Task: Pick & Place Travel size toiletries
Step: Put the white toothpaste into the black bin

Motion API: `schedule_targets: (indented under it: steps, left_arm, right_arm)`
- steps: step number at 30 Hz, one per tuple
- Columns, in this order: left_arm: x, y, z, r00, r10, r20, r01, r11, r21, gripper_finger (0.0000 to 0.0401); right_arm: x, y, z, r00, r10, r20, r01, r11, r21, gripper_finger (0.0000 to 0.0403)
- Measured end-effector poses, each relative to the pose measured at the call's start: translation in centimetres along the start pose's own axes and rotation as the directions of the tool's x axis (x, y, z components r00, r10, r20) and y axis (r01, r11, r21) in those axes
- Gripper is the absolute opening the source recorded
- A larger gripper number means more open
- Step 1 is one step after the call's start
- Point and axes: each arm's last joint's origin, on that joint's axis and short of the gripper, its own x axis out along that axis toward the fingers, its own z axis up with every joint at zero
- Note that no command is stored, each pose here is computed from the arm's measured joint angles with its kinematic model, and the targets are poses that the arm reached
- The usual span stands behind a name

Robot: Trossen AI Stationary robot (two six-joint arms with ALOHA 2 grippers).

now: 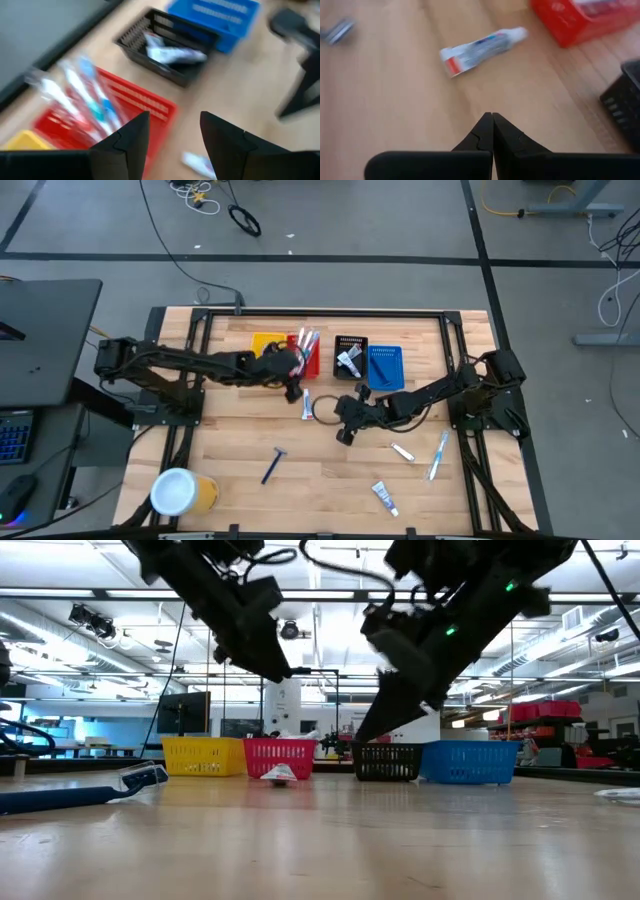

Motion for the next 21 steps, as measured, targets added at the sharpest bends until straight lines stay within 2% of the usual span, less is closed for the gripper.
schedule_targets:
  steps: [3, 5, 8, 11, 14, 17, 21]
  left_arm:
    - [-0.6, -1.5, -0.6, 0.998, -0.059, -0.023, 0.060, 0.996, 0.061, 0.0181]
    - [-0.9, -2.3, -0.9, 0.994, -0.100, -0.035, 0.103, 0.991, 0.091, 0.0181]
    - [-1.4, -3.4, -1.3, 0.990, -0.137, -0.039, 0.140, 0.986, 0.090, 0.0183]
    - [-1.8, -4.1, -1.5, 0.987, -0.155, -0.035, 0.157, 0.985, 0.064, 0.0182]
    - [-2.1, -4.7, -1.7, 0.985, -0.171, -0.038, 0.173, 0.983, 0.057, 0.0181]
    - [-2.3, -5.0, -1.9, 0.984, -0.173, -0.037, 0.174, 0.984, 0.028, 0.0181]
    - [-2.2, -5.2, -2.1, 0.990, -0.135, -0.025, 0.130, 0.981, -0.143, 0.0179]
  right_arm:
    - [-2.0, 0.4, 0.1, 0.999, 0.005, -0.042, -0.009, 0.994, -0.110, 0.0001]
    - [-3.7, 0.3, 0.3, 0.997, -0.003, -0.078, -0.007, 0.992, -0.129, 0.0001]
    - [-6.5, -0.5, 0.3, 0.991, -0.017, -0.134, 0.006, 0.996, -0.084, 0.0002]
    - [-8.7, -1.3, 0.3, 0.980, 0.027, -0.198, -0.026, 1.000, 0.008, 0.0012]
    - [-9.2, -1.4, 0.1, 0.970, 0.078, -0.231, -0.073, 0.997, 0.029, 0.0032]
    - [-8.8, -1.4, -0.4, 0.965, 0.076, -0.253, -0.073, 0.997, 0.022, 0.0057]
    - [-7.7, -1.2, -0.9, 0.967, 0.032, -0.252, -0.033, 0.999, 0.003, 0.0091]
